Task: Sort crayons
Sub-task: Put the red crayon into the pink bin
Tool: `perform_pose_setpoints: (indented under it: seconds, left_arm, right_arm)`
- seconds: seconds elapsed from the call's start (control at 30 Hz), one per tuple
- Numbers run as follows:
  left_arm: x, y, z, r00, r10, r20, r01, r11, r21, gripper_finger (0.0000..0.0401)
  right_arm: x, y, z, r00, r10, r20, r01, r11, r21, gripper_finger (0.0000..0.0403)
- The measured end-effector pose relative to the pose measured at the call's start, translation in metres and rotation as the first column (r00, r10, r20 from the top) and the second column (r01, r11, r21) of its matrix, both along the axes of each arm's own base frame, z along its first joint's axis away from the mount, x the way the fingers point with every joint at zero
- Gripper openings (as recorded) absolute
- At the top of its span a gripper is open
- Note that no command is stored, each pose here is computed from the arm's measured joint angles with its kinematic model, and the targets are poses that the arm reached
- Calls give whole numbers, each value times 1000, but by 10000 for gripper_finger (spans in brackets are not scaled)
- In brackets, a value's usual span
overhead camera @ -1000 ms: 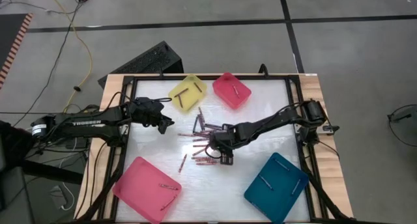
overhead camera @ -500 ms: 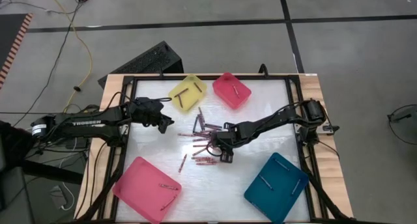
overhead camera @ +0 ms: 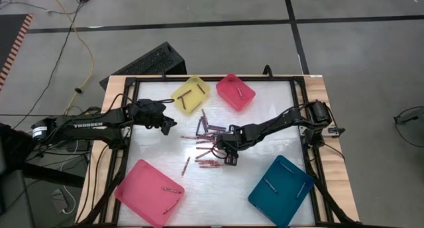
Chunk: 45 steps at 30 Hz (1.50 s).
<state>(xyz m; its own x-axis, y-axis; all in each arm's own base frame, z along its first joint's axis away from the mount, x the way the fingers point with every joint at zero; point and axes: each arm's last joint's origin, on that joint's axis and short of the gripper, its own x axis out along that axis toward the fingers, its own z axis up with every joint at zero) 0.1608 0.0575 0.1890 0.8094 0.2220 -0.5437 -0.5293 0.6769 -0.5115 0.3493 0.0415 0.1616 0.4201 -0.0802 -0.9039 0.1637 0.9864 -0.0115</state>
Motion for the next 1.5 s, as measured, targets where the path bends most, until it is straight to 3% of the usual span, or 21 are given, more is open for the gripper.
perform_pose_setpoints:
  seconds: [0.2, 0.4, 0.73, 1.1, 1.5]
  left_arm:
    - [0, 0, 0, 1000, 1, 0, -1, 1000, 1, 133]
    - [0, 0, 0, 1000, 1, 0, -1, 1000, 1, 133]
    - [0, 0, 0, 1000, 1, 0, -1, 1000, 1, 133]
    - [0, 0, 0, 1000, -19, 2, 19, 1000, -1, 133]
    - [1, -2, 0, 998, -70, 10, 70, 997, -18, 133]
  right_arm:
    - [-1, 0, 0, 1000, -28, -10, 28, 1000, 11, 48]
    - [-2, 0, -2, 997, -71, -17, 71, 997, 28, 8]
    - [-2, 1, 3, 985, -171, 20, 168, 982, 85, 3]
    - [17, 5, 39, 953, -204, 222, 169, 971, 167, 2]
    - [36, 19, 62, 850, -168, 499, 54, 971, 234, 2]
